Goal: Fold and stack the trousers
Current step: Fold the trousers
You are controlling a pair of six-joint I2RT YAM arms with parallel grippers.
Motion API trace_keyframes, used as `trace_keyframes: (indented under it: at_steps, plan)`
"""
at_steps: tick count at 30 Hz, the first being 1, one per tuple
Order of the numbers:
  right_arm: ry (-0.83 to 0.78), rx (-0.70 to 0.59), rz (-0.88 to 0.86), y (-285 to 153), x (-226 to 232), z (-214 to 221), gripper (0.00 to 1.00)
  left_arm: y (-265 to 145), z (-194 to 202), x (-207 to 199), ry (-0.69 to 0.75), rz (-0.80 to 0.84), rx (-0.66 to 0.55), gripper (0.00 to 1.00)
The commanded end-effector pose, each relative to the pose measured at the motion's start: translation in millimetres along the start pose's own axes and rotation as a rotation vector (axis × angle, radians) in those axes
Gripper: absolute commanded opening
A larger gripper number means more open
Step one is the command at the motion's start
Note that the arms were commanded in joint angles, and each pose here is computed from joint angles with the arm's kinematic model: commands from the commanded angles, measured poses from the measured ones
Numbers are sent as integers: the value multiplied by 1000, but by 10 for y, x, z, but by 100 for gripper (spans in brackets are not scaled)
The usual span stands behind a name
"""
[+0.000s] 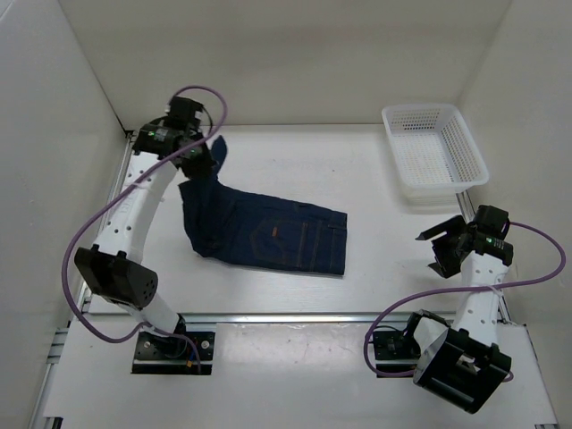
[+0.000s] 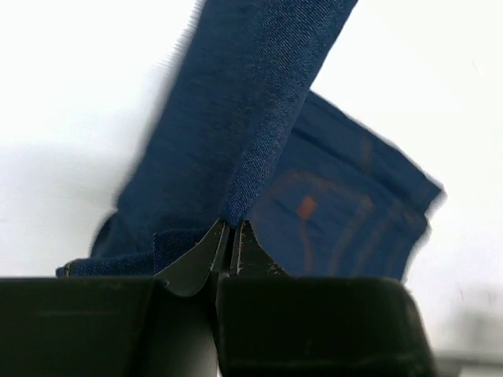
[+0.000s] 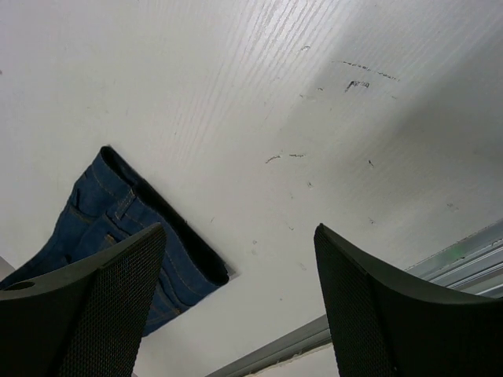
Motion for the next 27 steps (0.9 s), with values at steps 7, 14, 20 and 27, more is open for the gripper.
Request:
trace_keyframes:
  at_steps: [7,14,20,27]
  plan:
    - [-42,-20,-74,-129,122,-8,81,-291,576,-1286,95,218,41,10]
    - [-51,-12,-79,-144,91,32,81,-337,799,-1866,117,293,54,10]
    - [-51,-12,-79,-144,91,32,81,-227,971,-2218,107,332,83,10]
    - [-48,-14,-66,-143,71,35,81,-112,1155,-2580,79,350,104,10]
Point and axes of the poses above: each gripper's point midway between its finger pads, its own y axis out along the fingers, its own x axis along the line the jaws close on, z = x × y, the point moved 5 cm from there along -y, back along the fingers, and after that the axes turned 11 degrees about y, right-handed, at the moved point
